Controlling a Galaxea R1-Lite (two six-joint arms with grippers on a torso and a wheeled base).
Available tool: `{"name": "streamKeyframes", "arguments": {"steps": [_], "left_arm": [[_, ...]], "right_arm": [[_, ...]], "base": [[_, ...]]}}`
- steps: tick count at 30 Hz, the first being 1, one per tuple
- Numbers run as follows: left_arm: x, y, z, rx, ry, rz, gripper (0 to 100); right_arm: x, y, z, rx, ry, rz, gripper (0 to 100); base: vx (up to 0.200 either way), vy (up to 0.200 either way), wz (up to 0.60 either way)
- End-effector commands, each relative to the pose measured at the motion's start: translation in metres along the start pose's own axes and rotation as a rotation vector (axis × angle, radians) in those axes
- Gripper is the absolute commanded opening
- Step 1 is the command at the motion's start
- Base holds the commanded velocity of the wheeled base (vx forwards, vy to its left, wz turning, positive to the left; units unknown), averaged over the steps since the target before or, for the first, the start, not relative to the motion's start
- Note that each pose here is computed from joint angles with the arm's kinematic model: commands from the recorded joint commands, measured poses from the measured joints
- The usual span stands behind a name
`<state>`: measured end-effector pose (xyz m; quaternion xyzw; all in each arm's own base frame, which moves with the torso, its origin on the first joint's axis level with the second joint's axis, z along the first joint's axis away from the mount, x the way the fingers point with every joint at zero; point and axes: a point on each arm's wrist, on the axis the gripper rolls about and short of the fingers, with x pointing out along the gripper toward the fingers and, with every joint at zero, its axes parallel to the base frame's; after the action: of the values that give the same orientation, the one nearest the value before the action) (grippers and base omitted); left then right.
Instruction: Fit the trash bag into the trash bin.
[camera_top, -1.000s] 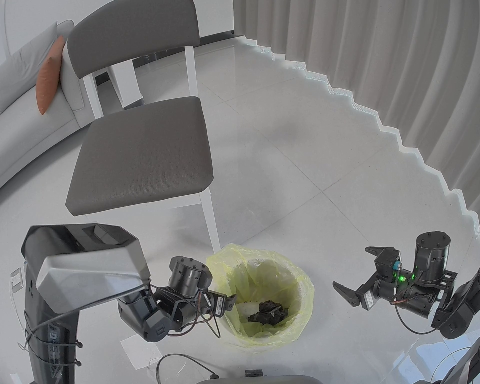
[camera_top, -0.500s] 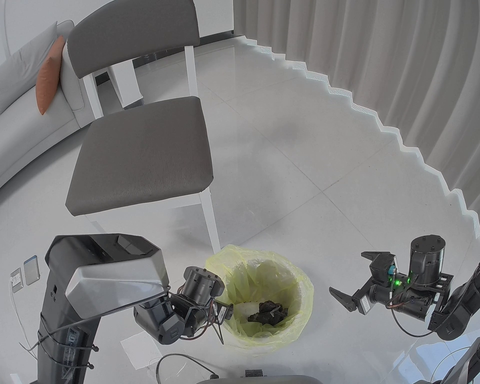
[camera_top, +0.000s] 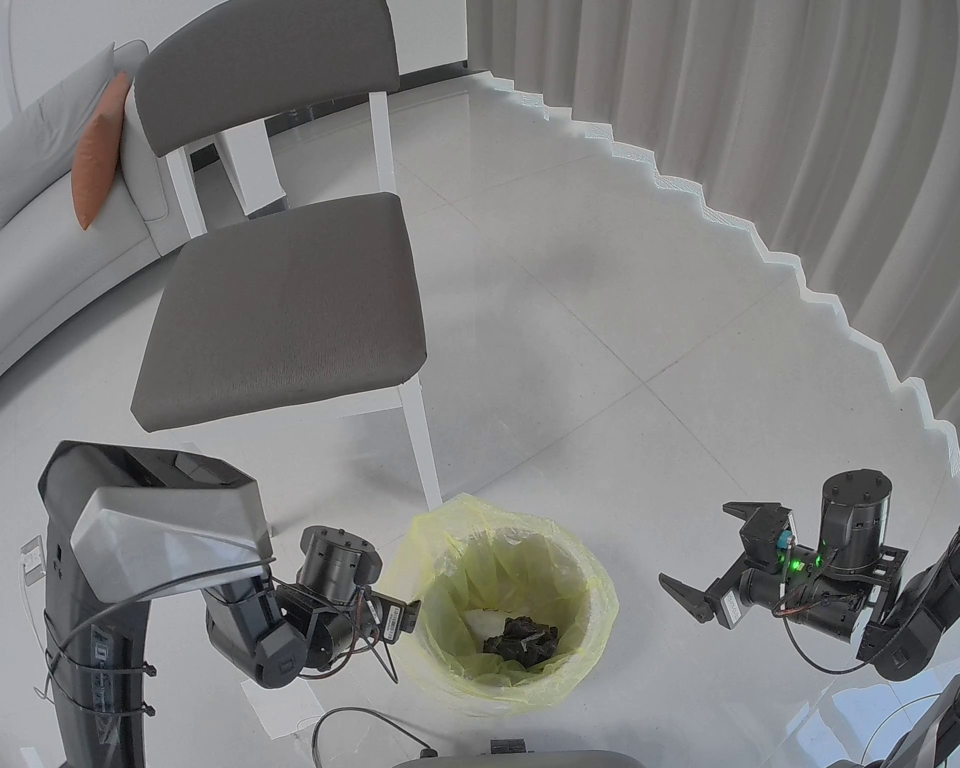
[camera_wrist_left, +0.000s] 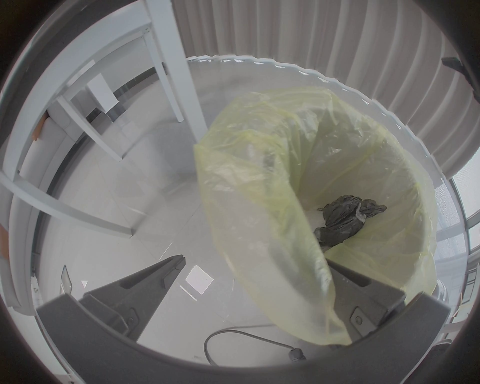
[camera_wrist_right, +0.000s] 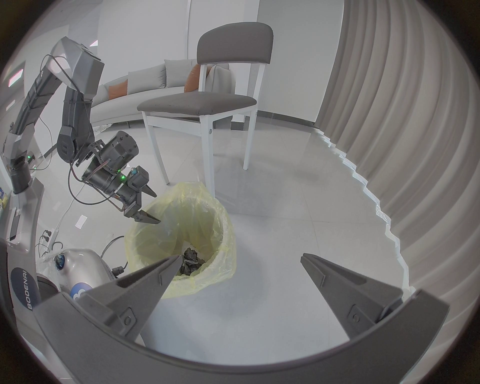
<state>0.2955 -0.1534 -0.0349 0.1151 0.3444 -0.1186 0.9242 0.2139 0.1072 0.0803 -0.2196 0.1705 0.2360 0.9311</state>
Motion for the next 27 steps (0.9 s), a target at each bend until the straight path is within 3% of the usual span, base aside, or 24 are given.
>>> {"name": "streamKeyframes", "arguments": {"steps": [1, 14, 19, 27], "left_arm": [[-0.010, 0.012, 0.003, -0.026, -0.011, 0.015, 100], [-0.019, 0.015, 0.000, -0.060, -0.034, 0.002, 100], [-0.021, 0.005, 0.007, -0.133, -0.085, -0.092, 100], [-0.034, 0.011, 0.017, -0.174, -0.141, -0.096, 100]], "right_arm": [[0.000, -0.001, 0.001, 0.000, -0.003, -0.004, 100], [-0.001, -0.003, 0.000, 0.002, -0.002, -0.011, 100], [0.000, -0.003, 0.001, 0.002, -0.006, -0.014, 100], [-0.004, -0.007, 0.003, 0.007, -0.014, -0.028, 100]], "base": [[0.000, 0.000, 0.00], [0.000, 0.000, 0.00], [0.000, 0.000, 0.00], [0.000, 0.000, 0.00]]}}
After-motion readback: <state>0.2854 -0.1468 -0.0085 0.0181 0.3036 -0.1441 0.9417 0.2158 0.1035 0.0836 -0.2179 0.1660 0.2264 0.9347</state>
